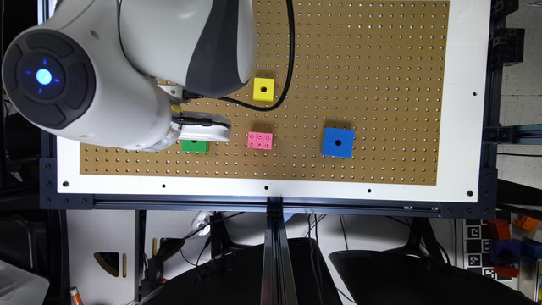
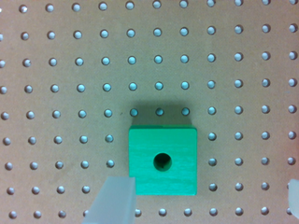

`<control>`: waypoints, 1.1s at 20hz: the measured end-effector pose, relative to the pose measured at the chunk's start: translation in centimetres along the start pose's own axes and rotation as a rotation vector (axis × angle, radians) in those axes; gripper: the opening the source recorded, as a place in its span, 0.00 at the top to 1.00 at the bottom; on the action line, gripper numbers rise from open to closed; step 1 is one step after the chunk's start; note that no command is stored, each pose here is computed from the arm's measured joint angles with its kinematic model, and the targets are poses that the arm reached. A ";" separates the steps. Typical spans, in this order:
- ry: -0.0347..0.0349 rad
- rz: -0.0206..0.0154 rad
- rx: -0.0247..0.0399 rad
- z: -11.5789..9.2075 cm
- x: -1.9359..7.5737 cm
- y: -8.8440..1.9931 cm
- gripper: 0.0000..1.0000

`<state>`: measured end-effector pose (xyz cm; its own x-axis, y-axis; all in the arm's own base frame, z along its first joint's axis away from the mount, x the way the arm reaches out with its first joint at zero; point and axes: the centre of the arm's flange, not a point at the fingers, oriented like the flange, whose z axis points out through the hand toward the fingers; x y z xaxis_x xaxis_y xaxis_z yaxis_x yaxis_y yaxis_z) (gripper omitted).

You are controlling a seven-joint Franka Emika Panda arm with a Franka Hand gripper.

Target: Pick up green block.

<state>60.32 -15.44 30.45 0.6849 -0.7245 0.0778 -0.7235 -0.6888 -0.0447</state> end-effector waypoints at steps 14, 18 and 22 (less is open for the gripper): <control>0.0135 -0.0018 -0.0009 -0.4 2.43 3.2 0.00; 0.0031 -0.0032 -0.0059 0.6 2.44 3.2 0.00; -0.0128 -0.0053 -0.0134 3.3 2.99 2.7 0.00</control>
<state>60.69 -19.56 27.25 0.6897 -0.7212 0.0652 -0.7210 -0.6923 -0.0310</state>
